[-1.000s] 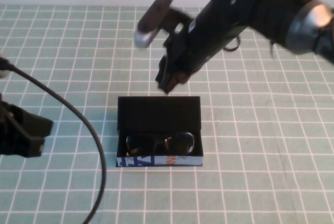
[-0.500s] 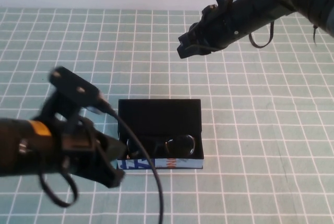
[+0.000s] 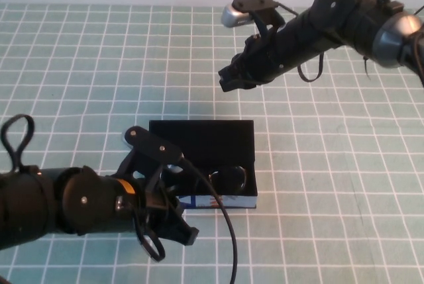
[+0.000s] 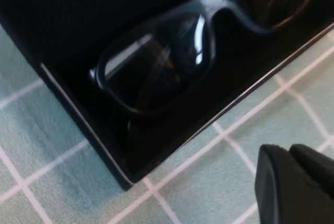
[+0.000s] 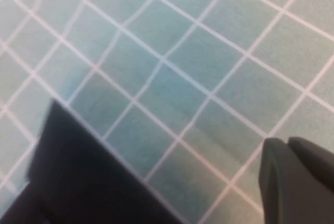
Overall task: Return glasses to glasses case
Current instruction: Close the glasses case
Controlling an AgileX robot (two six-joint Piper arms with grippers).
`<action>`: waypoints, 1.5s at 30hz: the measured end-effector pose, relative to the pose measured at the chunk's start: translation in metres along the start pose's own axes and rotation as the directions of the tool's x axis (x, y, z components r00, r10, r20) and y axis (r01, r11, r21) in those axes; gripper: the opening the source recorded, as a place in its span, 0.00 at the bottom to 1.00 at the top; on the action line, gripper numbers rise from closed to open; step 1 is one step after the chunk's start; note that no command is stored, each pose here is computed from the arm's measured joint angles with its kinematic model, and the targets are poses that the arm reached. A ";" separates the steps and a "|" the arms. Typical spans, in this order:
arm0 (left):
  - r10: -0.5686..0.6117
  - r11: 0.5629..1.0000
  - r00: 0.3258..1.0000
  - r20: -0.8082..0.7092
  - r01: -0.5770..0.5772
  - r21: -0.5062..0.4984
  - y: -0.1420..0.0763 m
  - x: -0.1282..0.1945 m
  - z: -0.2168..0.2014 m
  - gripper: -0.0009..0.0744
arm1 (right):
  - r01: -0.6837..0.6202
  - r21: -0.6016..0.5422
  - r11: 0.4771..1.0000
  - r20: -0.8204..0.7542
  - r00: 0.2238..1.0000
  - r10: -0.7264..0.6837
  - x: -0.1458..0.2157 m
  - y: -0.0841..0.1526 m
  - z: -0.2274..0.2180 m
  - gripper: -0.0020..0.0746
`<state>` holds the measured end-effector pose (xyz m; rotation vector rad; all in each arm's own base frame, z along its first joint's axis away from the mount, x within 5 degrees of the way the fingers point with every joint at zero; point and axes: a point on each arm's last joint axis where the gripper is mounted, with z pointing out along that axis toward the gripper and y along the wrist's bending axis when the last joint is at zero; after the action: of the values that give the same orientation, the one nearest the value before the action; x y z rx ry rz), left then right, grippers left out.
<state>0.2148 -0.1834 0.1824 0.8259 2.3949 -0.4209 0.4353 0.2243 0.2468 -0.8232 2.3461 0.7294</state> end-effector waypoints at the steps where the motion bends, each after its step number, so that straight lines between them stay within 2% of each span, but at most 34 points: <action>1: -0.002 1.000 1.000 -0.009 0.002 -0.002 0.001 0.001 0.003 0.01 | -0.006 0.003 1.000 -0.001 1.000 0.006 0.001 -0.003 0.004 0.01; 5: -0.013 1.000 1.000 -0.022 0.012 -0.013 0.002 0.004 0.011 0.01 | -0.039 0.009 0.999 -0.014 0.999 0.039 0.009 -0.016 0.017 0.01; 10: -0.015 0.999 0.999 0.033 0.016 -0.047 0.006 -0.001 0.015 0.01 | -0.078 -0.004 0.997 -0.042 0.996 0.078 0.017 -0.027 0.024 0.01; 17: -0.031 0.998 0.999 0.038 0.033 -0.062 0.008 0.000 0.022 0.01 | -0.092 -0.081 0.992 -0.085 0.993 0.085 0.025 -0.025 0.032 0.01; 39: -0.042 0.999 0.998 -0.040 0.041 -0.027 0.004 0.008 0.023 0.01 | -0.101 -0.139 0.985 -0.085 0.992 0.090 0.024 -0.020 0.031 0.01; 45: -0.044 0.998 0.999 -0.018 0.043 -0.047 0.007 0.007 0.028 0.01 | -0.113 -0.202 0.973 -0.082 0.992 0.099 0.023 -0.014 0.030 0.01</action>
<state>0.2259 -0.1877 0.1556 0.7617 2.4343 -0.3744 0.4390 0.2251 0.2063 -0.8272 2.4214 1.0183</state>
